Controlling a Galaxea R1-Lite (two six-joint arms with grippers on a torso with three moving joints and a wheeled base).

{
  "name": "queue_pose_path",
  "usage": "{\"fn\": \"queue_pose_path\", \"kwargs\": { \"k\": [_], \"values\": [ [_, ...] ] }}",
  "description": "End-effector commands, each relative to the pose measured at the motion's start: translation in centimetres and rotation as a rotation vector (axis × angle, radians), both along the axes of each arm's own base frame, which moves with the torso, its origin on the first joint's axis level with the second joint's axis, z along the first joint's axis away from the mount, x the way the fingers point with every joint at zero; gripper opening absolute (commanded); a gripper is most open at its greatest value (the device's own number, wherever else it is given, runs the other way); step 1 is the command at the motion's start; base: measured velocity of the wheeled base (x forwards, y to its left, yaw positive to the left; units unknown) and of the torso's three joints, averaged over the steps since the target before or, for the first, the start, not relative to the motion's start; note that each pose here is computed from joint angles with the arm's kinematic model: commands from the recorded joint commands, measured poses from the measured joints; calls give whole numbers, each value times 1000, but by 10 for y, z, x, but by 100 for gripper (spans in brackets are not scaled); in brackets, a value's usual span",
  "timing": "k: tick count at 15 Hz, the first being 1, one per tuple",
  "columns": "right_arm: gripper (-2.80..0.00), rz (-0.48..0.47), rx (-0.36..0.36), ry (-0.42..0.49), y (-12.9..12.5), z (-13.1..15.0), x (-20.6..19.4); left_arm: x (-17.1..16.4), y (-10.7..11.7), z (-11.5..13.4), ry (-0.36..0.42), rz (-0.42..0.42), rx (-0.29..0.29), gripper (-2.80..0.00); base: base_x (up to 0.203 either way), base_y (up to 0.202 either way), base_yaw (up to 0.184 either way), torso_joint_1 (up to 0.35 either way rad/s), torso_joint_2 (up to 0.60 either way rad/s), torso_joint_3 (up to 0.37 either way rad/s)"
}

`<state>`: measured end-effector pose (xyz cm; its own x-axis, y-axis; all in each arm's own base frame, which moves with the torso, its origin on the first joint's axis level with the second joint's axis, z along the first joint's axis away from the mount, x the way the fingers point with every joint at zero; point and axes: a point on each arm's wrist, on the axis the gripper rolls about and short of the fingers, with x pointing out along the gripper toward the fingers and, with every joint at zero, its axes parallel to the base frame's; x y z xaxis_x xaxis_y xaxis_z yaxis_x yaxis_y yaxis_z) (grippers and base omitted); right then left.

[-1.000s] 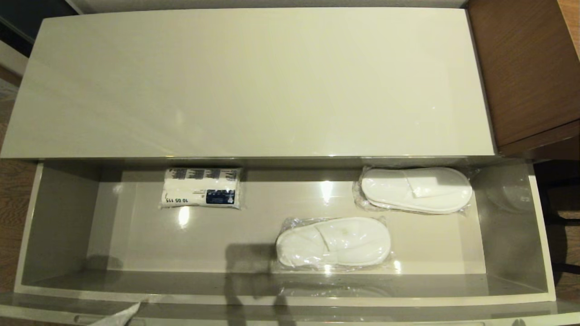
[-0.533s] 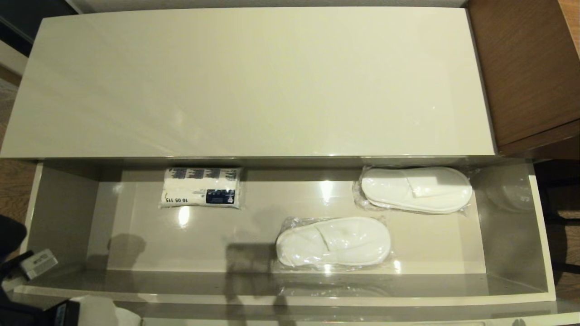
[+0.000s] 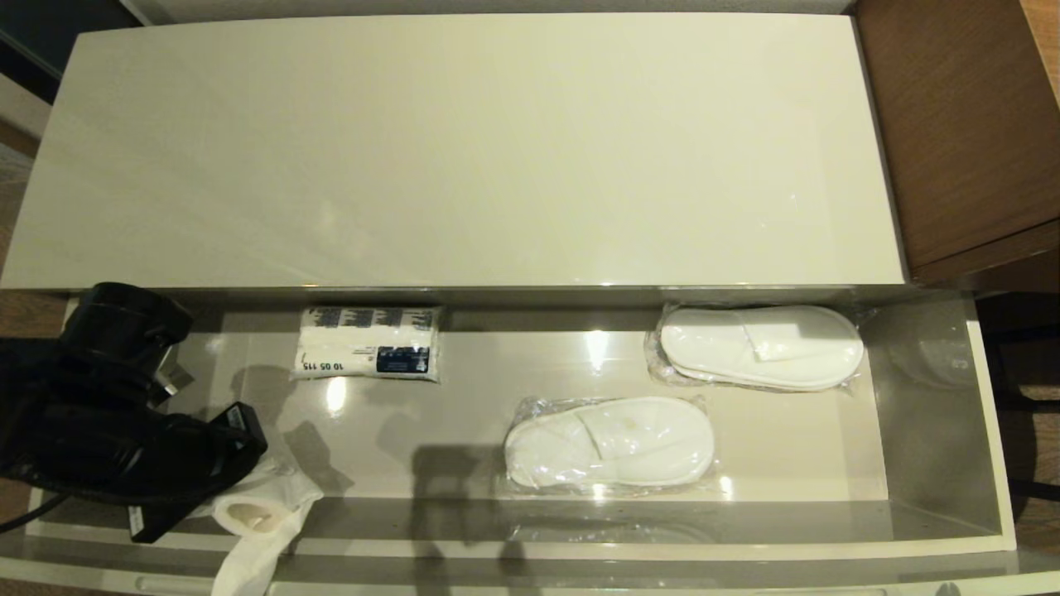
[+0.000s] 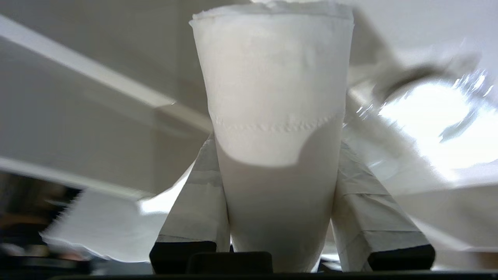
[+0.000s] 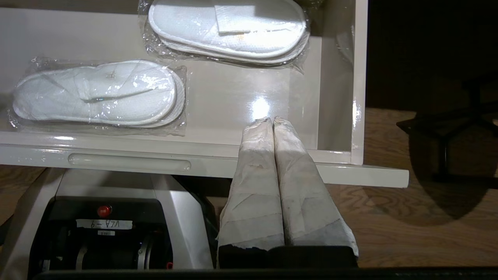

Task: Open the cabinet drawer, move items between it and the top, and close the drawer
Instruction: Put the roll paper in the drawer

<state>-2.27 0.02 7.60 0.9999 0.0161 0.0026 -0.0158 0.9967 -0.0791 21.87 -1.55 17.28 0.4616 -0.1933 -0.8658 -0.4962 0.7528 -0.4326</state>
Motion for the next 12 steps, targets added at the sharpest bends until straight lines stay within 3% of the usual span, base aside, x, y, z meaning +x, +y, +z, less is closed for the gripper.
{"fn": "queue_pose_path", "kwargs": {
  "k": [1, 5, 9, 10, 12],
  "values": [
    [-280, 1, -1, 1, 0, 0, 0, 18, 0, -7, 53, 76, -50, -280, 0, 0, 0, 0, 0, 0],
    [-280, 1, -1, 1, 0, 0, 0, 33, 21, -2, 56, 197, -233, -280, 0, 0, 0, 0, 0, 0],
    [-280, 1, -1, 1, 0, 0, 0, 30, 46, 6, 25, 214, -408, -280, 0, 0, 0, 0, 0, 0],
    [-280, 1, -1, 1, 0, 0, 0, 27, 54, 7, 23, 205, -490, -280, 0, 0, 0, 0, 0, 0],
    [-280, 1, -1, 1, 0, 0, 0, 23, 60, 6, 25, 203, -549, -280, 0, 0, 0, 0, 0, 0]
  ]
}}
